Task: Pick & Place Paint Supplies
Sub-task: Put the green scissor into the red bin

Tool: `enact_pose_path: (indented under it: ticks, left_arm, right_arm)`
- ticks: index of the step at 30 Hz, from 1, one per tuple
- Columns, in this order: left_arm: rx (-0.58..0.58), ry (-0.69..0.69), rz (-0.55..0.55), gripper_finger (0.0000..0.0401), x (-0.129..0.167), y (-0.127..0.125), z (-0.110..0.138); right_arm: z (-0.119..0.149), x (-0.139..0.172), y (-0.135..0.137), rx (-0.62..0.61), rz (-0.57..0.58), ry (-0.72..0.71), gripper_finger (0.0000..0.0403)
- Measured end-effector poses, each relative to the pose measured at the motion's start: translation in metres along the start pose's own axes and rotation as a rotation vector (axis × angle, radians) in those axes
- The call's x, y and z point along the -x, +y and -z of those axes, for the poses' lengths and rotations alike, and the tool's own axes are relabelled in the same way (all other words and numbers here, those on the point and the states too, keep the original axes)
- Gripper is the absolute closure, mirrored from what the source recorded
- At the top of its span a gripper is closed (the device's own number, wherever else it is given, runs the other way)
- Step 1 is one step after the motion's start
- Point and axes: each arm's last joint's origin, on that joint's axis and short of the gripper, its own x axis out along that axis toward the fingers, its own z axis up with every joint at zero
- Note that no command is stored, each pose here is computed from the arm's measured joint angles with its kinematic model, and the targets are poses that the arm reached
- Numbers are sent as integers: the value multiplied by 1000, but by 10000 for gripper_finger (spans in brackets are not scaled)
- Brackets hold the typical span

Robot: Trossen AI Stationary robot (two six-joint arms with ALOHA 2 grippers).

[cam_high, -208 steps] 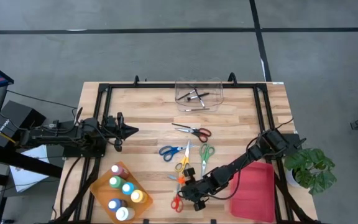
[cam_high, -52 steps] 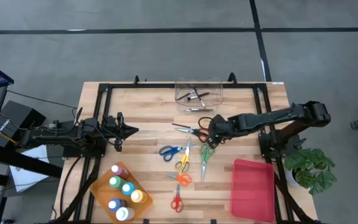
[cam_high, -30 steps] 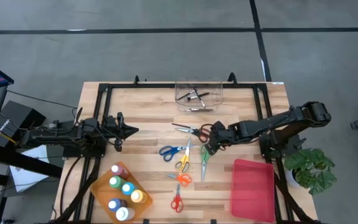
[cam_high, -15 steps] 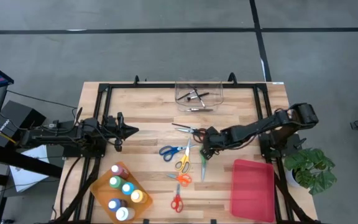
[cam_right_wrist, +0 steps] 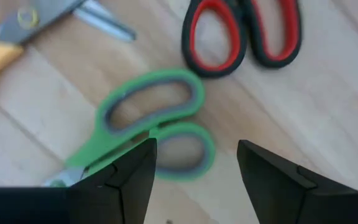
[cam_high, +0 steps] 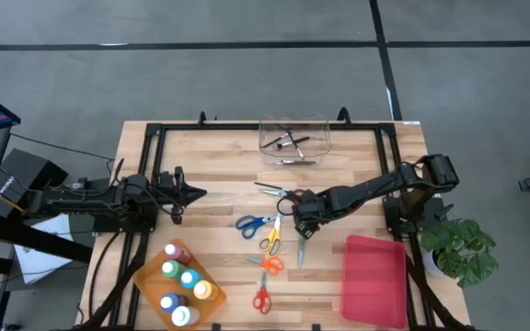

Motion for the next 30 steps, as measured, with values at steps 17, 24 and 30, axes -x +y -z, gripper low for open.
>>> enact_pose_path:
  ticks: [17,24,30]
  left_arm:
    - [0,11,-2,401,-1,0,1]
    - [-1,18,-3,401,-2,0,2]
    - [-2,23,3,401,-2,-1,2]
  right_arm:
    - [-2,-16,-3,93,18,71,182]
    - [-9,-30,-2,112,-25,124,182]
    - [-7,-32,0,120,-22,132,213]
